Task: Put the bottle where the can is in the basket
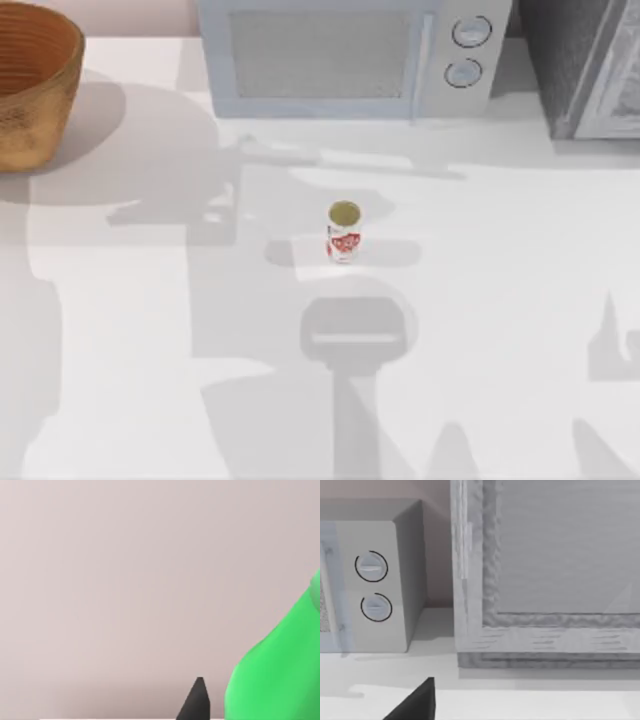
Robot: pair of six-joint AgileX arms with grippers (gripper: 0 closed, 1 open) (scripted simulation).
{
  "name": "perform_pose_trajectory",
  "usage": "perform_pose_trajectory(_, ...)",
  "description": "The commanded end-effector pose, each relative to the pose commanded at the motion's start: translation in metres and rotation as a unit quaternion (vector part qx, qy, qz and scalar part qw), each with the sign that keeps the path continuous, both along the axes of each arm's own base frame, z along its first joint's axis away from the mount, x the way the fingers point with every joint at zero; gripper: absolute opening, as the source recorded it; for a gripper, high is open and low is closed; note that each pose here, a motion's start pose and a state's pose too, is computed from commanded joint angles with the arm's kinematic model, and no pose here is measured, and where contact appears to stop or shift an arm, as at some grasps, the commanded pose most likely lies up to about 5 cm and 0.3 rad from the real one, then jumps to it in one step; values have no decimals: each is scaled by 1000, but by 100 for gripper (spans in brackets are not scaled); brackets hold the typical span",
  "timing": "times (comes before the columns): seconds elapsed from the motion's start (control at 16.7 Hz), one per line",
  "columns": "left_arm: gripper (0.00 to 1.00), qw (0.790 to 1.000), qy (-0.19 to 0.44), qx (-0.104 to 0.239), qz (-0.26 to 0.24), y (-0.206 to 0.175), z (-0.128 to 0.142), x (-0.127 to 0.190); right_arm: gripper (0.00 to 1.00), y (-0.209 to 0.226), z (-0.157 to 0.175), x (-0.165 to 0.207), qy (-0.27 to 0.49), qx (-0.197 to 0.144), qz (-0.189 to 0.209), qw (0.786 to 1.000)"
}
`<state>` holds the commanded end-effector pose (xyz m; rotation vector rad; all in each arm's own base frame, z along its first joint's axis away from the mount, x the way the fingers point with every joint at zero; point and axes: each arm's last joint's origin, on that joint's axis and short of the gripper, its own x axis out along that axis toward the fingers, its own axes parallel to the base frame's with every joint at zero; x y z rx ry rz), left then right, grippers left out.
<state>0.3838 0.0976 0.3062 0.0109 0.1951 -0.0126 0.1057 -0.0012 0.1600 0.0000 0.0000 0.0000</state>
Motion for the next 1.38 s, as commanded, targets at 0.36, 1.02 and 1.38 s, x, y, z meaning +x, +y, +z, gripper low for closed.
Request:
perform_pose_trajectory(0.36,0,1000,9,-2,0,1,-32,36,100,0,0,0,0,0,0,1000)
perform_pose_trajectory(1.02,30,1000,1,-1,-2,-2,-42,51,100,0,0,0,0,0,0,1000)
perform_pose_trajectory(1.38,75,1000,1,-1,-2,-2,-42,51,100,0,0,0,0,0,0,1000)
